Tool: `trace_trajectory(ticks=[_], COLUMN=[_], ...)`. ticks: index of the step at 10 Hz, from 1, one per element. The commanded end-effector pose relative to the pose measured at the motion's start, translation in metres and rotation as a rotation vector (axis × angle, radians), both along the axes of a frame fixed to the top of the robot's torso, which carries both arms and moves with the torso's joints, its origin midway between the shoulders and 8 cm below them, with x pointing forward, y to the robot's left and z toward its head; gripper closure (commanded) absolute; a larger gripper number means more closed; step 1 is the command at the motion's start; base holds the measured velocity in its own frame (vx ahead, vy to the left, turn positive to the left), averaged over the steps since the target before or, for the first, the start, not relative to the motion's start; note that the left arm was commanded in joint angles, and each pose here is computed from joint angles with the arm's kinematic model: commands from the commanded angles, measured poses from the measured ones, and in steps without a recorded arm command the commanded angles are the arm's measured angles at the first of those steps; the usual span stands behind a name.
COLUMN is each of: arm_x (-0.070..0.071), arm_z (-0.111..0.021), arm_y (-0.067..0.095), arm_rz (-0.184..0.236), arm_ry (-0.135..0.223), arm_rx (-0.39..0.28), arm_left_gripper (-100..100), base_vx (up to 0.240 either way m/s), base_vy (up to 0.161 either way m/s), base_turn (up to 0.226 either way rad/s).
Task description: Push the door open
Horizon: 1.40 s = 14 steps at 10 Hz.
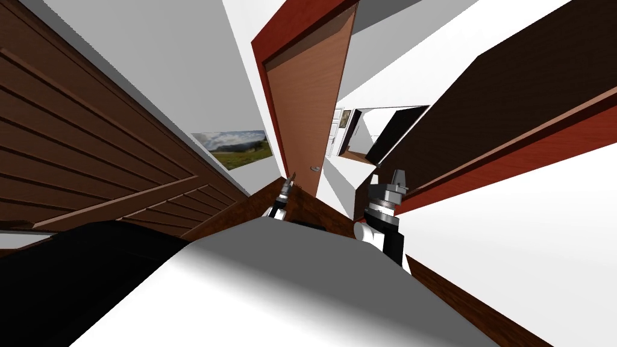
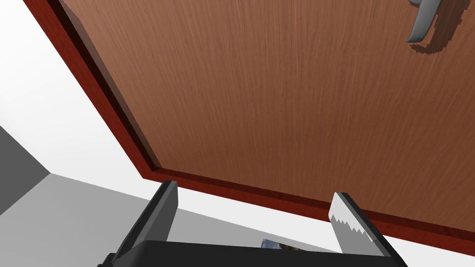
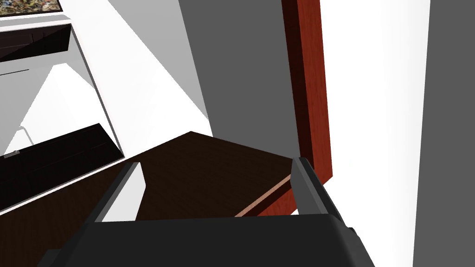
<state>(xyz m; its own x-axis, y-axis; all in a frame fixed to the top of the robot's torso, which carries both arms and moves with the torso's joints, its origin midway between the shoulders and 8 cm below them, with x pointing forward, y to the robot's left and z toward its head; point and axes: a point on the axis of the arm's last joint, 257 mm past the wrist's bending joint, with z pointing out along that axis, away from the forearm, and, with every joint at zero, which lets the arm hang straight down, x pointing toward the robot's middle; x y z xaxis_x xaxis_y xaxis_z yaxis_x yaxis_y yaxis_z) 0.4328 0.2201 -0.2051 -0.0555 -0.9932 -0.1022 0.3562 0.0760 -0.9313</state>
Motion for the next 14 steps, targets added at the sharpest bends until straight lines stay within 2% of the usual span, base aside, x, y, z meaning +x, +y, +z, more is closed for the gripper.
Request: trace_trajectory(ticks=[1,10,11,14], arm_x=[0.002,0.01,0.01,0.01], arm_z=[-0.011,-0.076,-0.089,-0.108], arm_y=[-0.003,-0.026,-0.032,-0.04], arm_rz=[-0.009,-0.059,-0.069,-0.084], arm_ry=[0.022,0.143,0.168,0.205], arm_rx=[-0.003,-0.016,-0.019,-0.023], arm_left_gripper=[-100,-100,-100,-100], base_vx=[0.108,0.098,0.131,0.121], base_vy=[0.015,0.017,0.029,0.024], base_turn=[-0.069,-0.064,-0.107,-0.065])
